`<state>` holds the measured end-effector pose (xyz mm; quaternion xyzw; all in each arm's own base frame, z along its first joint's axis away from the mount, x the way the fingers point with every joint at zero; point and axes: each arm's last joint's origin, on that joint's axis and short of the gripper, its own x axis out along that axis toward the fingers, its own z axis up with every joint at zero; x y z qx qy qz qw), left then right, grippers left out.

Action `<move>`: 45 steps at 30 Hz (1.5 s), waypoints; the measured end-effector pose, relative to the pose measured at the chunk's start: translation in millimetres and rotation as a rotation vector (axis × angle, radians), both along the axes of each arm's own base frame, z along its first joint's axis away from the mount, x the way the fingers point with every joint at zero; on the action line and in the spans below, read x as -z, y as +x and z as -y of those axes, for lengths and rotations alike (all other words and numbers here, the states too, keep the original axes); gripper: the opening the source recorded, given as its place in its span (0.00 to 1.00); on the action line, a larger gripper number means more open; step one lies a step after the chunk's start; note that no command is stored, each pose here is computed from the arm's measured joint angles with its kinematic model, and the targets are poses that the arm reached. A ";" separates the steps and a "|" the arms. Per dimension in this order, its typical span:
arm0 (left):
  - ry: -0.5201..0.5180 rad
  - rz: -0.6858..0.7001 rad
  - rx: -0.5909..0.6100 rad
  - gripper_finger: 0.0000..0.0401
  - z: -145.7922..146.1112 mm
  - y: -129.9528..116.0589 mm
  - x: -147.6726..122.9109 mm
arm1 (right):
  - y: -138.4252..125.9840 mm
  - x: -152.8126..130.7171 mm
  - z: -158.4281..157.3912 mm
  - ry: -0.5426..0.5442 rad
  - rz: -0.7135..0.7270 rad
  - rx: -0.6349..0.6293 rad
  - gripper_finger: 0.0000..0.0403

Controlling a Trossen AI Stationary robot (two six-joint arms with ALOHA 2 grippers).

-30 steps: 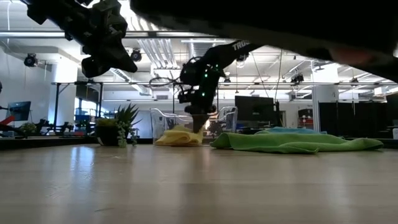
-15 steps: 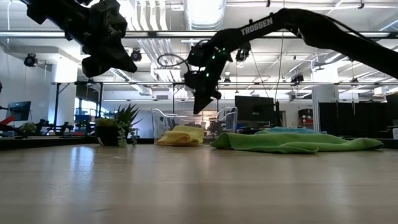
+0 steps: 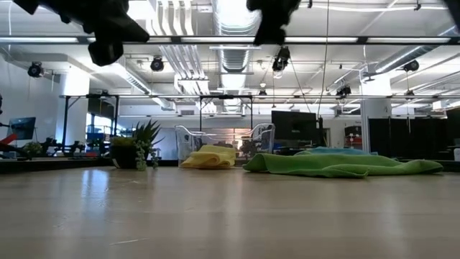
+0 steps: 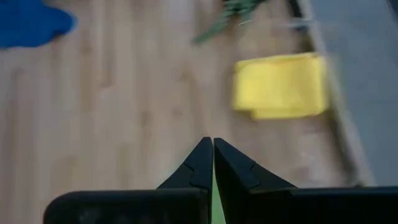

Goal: Fold microfiber towels
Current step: Fold the green towel

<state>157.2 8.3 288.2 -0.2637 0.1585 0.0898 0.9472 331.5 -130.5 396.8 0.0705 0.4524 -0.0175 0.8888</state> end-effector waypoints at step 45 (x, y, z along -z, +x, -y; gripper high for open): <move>-0.032 -0.018 0.129 0.00 10.0 57.9 18.9 | -106.9 286.7 -167.2 0.010 -0.230 0.149 0.25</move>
